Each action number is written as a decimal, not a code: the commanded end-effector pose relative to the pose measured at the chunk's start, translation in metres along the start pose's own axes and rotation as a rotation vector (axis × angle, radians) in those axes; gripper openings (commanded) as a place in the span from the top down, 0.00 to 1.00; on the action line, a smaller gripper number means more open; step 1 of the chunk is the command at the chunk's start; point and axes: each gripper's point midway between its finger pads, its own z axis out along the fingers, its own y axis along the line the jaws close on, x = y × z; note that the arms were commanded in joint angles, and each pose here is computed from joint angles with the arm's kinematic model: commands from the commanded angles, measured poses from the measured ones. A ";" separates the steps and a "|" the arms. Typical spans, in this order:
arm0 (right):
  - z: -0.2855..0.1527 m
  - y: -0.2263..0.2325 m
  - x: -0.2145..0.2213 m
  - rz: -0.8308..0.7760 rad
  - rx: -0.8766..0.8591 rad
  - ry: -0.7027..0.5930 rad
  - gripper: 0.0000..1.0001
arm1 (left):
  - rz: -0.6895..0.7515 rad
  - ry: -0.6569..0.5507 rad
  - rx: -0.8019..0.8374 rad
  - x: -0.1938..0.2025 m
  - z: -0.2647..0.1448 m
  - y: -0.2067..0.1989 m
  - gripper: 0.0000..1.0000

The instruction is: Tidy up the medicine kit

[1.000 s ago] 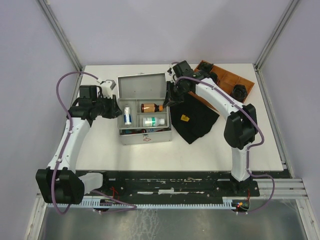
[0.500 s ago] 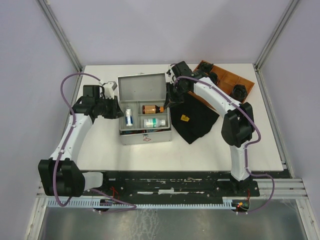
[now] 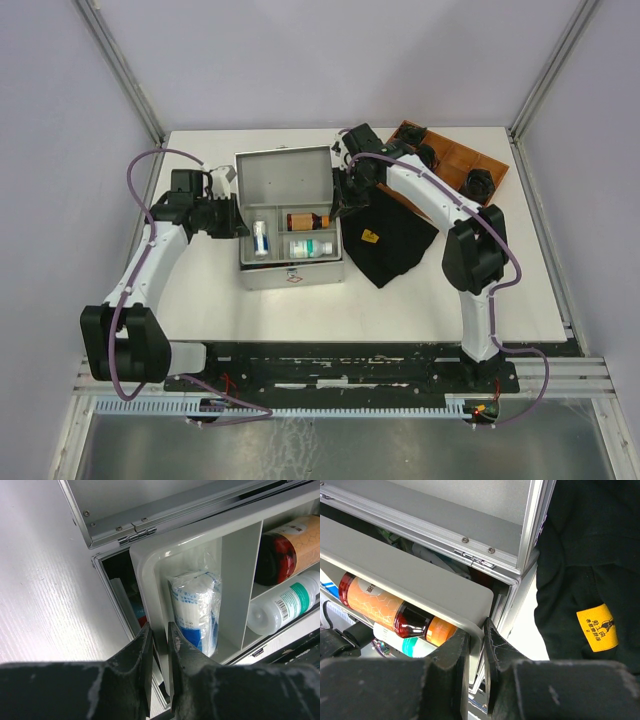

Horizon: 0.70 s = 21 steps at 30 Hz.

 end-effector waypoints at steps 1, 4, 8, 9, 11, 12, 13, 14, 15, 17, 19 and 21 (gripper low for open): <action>-0.015 0.037 -0.014 -0.086 -0.112 -0.051 0.84 | -0.006 -0.015 0.028 -0.004 -0.003 -0.007 0.97; -0.014 0.038 -0.013 -0.094 -0.111 -0.049 0.84 | -0.004 -0.016 0.023 -0.001 -0.004 -0.006 0.97; -0.014 0.037 -0.012 -0.113 -0.096 -0.049 0.84 | -0.001 -0.009 0.022 0.002 -0.003 -0.006 0.97; -0.014 0.036 -0.012 -0.116 -0.090 -0.050 0.84 | 0.002 -0.005 0.023 0.004 -0.003 -0.005 0.97; -0.014 0.034 -0.010 -0.121 -0.085 -0.048 0.84 | 0.006 -0.003 0.020 0.005 -0.003 -0.005 0.94; -0.013 0.035 -0.009 -0.123 -0.085 -0.047 0.84 | 0.009 -0.003 0.020 0.006 -0.003 -0.005 0.93; -0.013 0.034 -0.009 -0.123 -0.084 -0.047 0.84 | 0.012 -0.004 0.020 0.006 -0.004 -0.005 0.91; -0.012 0.034 -0.007 -0.126 -0.082 -0.043 0.84 | 0.016 -0.005 0.020 0.007 -0.004 -0.005 0.89; -0.011 0.034 -0.006 -0.129 -0.079 -0.040 0.84 | 0.018 -0.005 0.018 0.007 -0.005 -0.005 0.88; -0.010 0.034 -0.004 -0.134 -0.077 -0.036 0.84 | 0.025 -0.011 0.017 0.008 -0.007 -0.005 0.84; -0.009 0.035 -0.003 -0.141 -0.075 -0.033 0.84 | 0.031 -0.014 0.013 0.008 -0.008 -0.005 0.79; -0.008 0.036 -0.002 -0.146 -0.073 -0.032 0.84 | 0.036 -0.016 0.005 0.009 -0.009 -0.004 0.75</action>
